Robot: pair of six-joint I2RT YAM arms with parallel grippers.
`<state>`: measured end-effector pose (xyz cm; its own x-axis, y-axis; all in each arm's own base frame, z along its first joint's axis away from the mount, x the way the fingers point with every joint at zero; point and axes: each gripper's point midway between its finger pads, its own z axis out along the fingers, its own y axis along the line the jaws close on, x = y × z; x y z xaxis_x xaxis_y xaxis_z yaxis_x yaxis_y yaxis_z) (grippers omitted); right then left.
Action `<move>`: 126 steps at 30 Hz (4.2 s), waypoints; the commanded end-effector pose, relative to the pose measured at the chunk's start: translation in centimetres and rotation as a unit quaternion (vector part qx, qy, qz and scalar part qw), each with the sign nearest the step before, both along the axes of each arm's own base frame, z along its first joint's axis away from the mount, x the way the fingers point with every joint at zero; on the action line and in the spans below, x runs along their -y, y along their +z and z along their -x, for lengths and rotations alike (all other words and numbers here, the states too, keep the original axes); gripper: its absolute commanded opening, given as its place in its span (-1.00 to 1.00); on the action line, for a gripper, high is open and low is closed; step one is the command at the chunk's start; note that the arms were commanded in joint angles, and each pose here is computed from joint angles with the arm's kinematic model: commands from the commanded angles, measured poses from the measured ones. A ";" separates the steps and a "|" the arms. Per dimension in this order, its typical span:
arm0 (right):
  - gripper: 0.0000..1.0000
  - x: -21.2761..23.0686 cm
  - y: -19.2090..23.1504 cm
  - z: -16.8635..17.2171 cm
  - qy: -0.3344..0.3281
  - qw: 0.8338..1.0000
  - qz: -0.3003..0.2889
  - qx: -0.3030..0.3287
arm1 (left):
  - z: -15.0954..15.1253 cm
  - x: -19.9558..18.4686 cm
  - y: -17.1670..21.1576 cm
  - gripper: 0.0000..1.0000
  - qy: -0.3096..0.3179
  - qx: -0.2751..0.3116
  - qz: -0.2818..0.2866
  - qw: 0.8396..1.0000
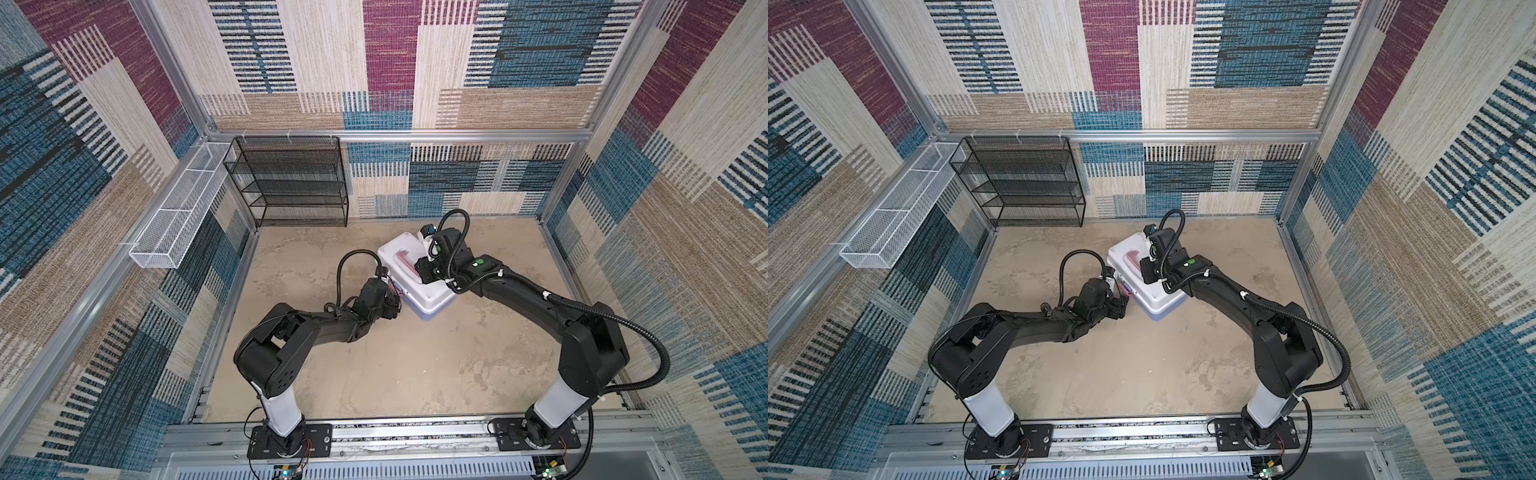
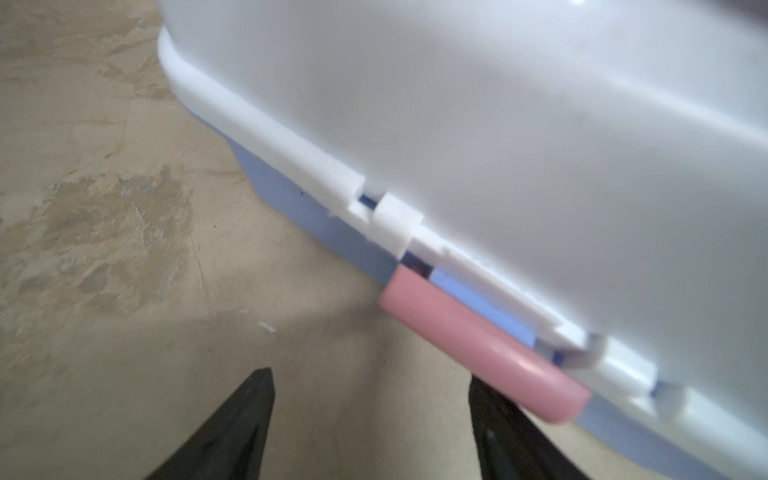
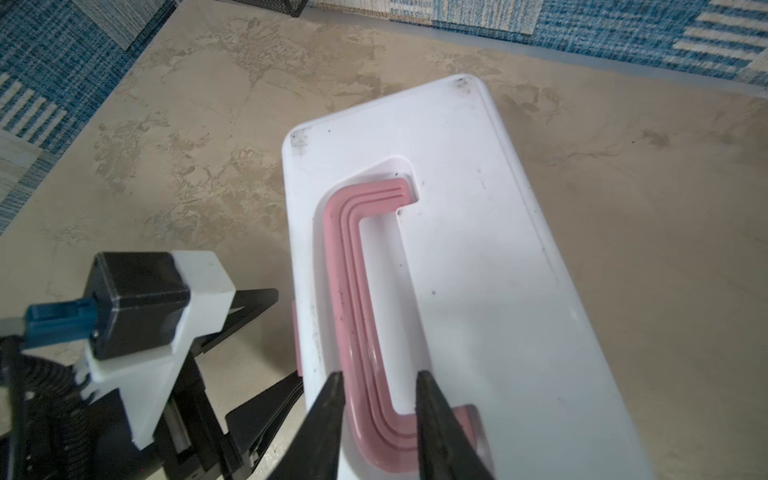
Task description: Pack the tool kit
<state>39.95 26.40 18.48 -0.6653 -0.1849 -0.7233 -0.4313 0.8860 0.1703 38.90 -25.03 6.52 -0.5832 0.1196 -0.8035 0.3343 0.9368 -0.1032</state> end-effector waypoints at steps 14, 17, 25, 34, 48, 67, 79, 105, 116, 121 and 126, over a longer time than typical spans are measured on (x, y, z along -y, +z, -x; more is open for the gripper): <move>-0.32 0.8 -0.3 -0.1 -0.001 1.000 0.004 0.013 | -1.6 1.0 2.5 0.54 0.003 0.023 0.032 0.999; -0.01 1.1 -0.1 -0.2 0.000 1.000 0.011 0.025 | -1.5 1.0 2.6 0.54 0.000 0.024 0.031 0.999; 0.27 1.6 1.0 -0.9 -0.003 0.999 0.013 0.044 | -0.6 0.0 1.9 0.54 0.002 0.018 0.024 1.000; 0.54 2.9 0.6 -3.0 -0.010 0.998 0.030 0.051 | 0.2 -0.7 1.4 0.54 0.003 0.012 0.017 1.000; 0.32 2.0 -2.4 -3.5 0.032 0.996 0.077 0.021 | 0.1 -0.4 1.1 0.54 0.000 0.008 0.024 1.000; 0.62 1.8 -0.4 -3.9 0.000 0.989 0.132 0.065 | 0.3 -0.6 0.8 0.54 0.003 0.006 0.021 1.000; 0.83 3.7 -1.3 -4.7 0.055 0.993 0.090 0.058 | 0.9 -0.5 0.7 0.54 -0.021 0.014 0.021 0.999; 0.52 3.2 -8.8 -2.0 0.205 0.973 0.108 0.008 | 3.2 0.7 0.8 0.53 -0.115 0.071 0.039 0.990; 0.46 1.5 -10.8 0.2 0.244 0.961 0.131 -0.006 | 4.2 0.4 1.0 0.54 -0.131 0.086 0.044 0.987; 0.45 1.0 -11.2 0.6 0.250 0.959 0.133 -0.006 | 5.0 -0.4 0.8 0.54 -0.119 0.081 0.054 0.988; 0.45 0.4 -11.9 1.4 0.262 0.954 0.144 -0.009 | 6.1 -1.2 0.0 0.53 -0.109 0.078 0.068 0.989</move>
<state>44.39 27.55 13.43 -0.2627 -0.5641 -0.7828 -0.7650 0.6162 -0.1873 32.39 -23.75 5.16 -0.4599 0.1721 -0.8711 0.5587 0.8186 -0.1333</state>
